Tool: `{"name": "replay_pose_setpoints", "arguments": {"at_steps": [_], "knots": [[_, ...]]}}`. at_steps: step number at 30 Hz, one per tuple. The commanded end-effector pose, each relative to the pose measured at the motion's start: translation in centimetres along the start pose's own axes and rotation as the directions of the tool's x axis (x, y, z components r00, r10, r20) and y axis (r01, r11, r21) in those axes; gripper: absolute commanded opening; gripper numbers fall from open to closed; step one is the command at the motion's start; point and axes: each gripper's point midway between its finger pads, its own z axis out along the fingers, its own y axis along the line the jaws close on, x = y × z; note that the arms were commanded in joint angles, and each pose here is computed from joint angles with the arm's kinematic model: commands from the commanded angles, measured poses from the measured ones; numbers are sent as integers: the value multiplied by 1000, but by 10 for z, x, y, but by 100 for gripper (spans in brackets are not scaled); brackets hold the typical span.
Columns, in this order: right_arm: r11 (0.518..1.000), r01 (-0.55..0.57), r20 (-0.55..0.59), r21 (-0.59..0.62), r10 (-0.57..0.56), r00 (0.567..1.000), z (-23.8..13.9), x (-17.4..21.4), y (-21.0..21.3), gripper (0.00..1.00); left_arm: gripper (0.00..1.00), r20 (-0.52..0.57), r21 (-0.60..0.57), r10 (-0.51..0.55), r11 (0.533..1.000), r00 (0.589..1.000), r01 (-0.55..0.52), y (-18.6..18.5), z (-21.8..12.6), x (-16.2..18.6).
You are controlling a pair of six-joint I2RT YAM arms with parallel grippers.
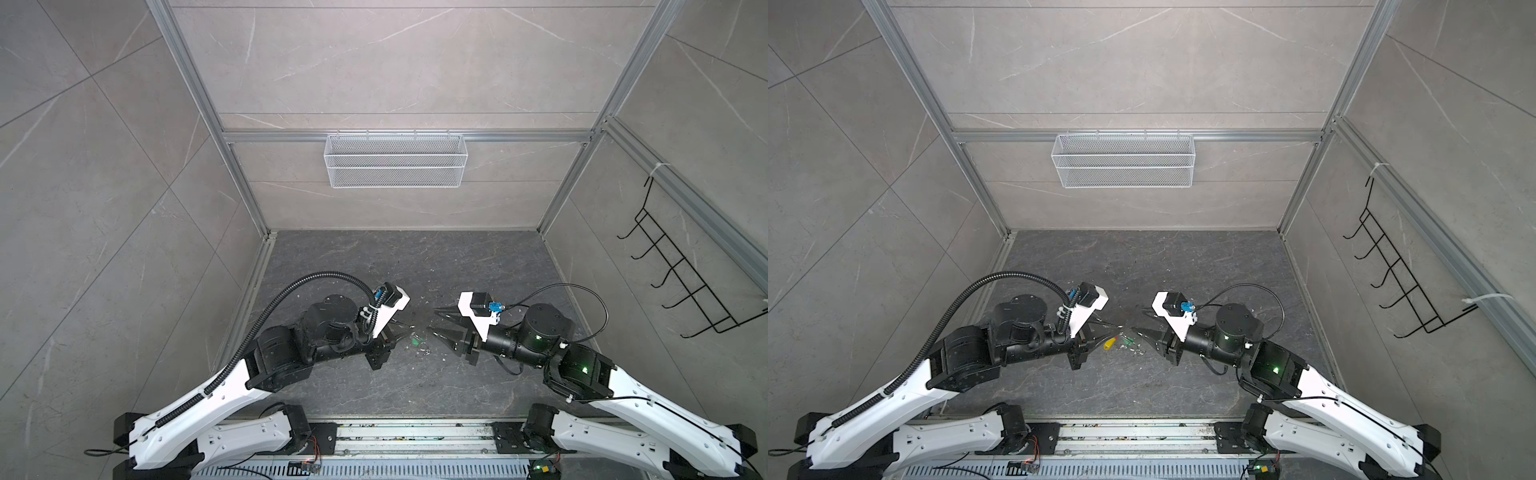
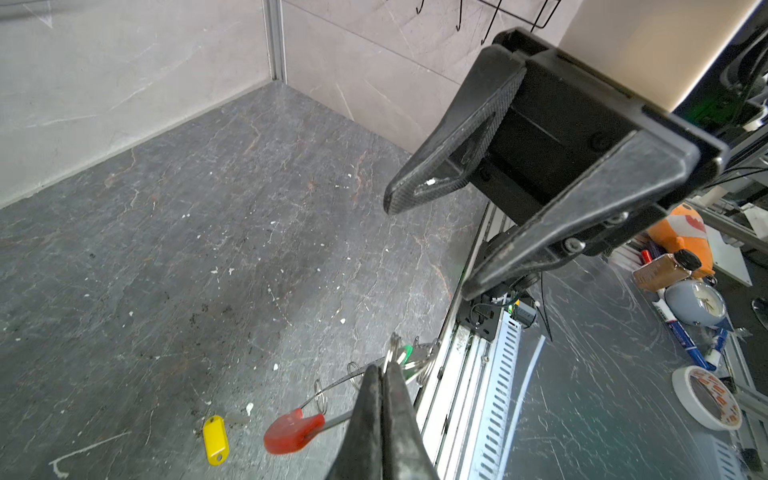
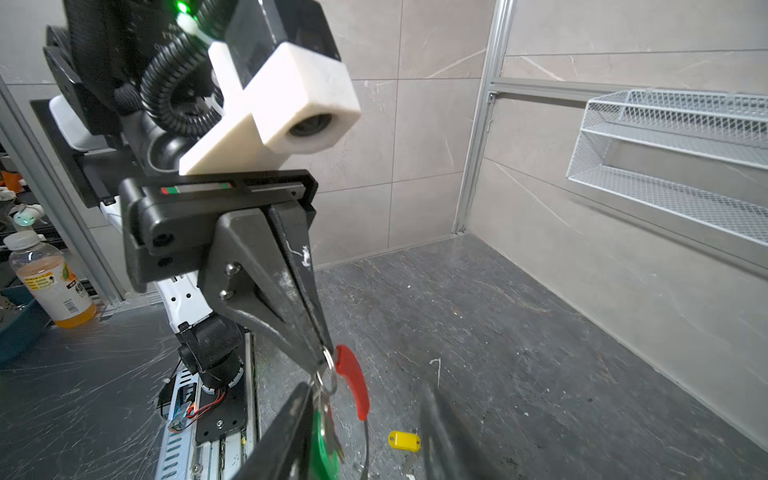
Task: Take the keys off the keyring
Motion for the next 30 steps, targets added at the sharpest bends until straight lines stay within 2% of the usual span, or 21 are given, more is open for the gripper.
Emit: {"name": "replay_pose_setpoints", "arguments": {"at_steps": [1,10,15,23,30], "knots": [[998,-45,-88,41,49,995,4,24,-7,45,0,-16,-4,6,1000,1000,-6,-2,-9,-7],[992,-81,-162,98,96,982,5,60,-14,45,0,56,-23,21,1000,998,-19,-1,-18,-23],[994,-101,-207,45,108,972,13,77,1,45,0,78,-42,25,999,997,-22,2,-19,-27],[1000,-13,-185,25,18,983,32,71,29,48,0,50,-11,16,1000,999,-16,-2,-11,-23],[994,50,-150,99,-35,988,42,63,25,48,0,26,37,10,999,1000,-11,-9,-7,-13]]}}
